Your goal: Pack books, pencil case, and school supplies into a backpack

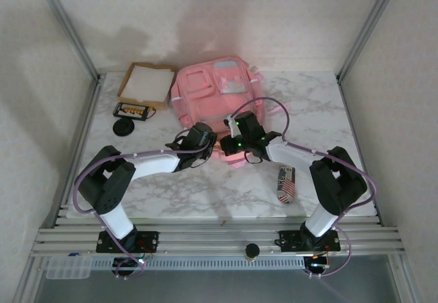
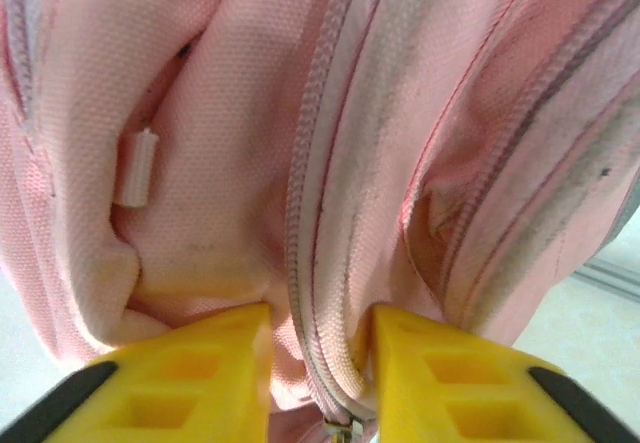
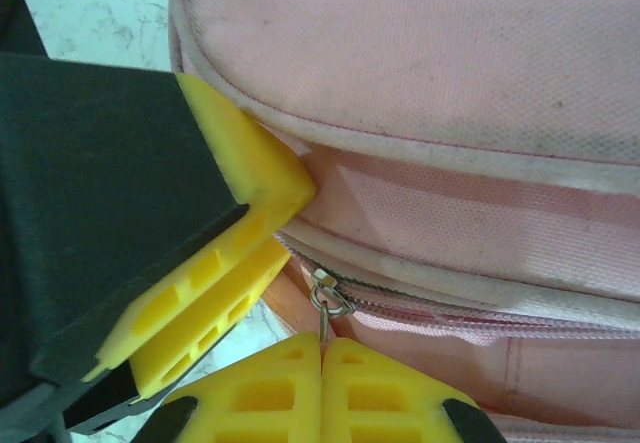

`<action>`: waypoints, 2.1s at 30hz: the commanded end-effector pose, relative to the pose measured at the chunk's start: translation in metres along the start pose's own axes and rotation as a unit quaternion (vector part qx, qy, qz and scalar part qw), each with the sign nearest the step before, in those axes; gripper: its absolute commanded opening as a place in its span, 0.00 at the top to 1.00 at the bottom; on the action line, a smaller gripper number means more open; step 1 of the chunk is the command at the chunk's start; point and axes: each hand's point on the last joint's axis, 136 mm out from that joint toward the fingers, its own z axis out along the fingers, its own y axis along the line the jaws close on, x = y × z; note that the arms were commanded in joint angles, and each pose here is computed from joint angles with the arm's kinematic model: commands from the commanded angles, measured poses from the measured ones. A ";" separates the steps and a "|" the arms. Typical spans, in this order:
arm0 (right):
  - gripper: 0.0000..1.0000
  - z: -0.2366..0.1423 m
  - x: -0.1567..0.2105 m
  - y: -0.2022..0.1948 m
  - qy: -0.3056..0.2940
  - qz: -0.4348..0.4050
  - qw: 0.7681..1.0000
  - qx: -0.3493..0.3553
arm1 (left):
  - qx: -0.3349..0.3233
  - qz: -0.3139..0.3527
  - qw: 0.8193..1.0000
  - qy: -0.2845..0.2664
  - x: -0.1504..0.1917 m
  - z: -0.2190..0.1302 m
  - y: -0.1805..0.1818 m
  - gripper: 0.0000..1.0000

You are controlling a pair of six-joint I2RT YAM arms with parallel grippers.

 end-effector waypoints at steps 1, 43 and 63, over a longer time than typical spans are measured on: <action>1.00 -0.001 0.004 0.008 0.006 0.003 1.000 -0.019 | -0.004 -0.025 0.999 -0.045 -0.013 0.011 -0.002 0.80; 0.94 -0.052 -0.087 -0.114 -0.091 0.023 0.984 0.151 | -0.094 0.242 0.962 -0.087 -0.153 -0.067 0.006 0.99; 0.48 -0.026 -0.090 -0.097 -0.034 0.145 0.985 0.085 | -0.024 0.270 0.962 -0.032 -0.057 -0.075 -0.022 0.47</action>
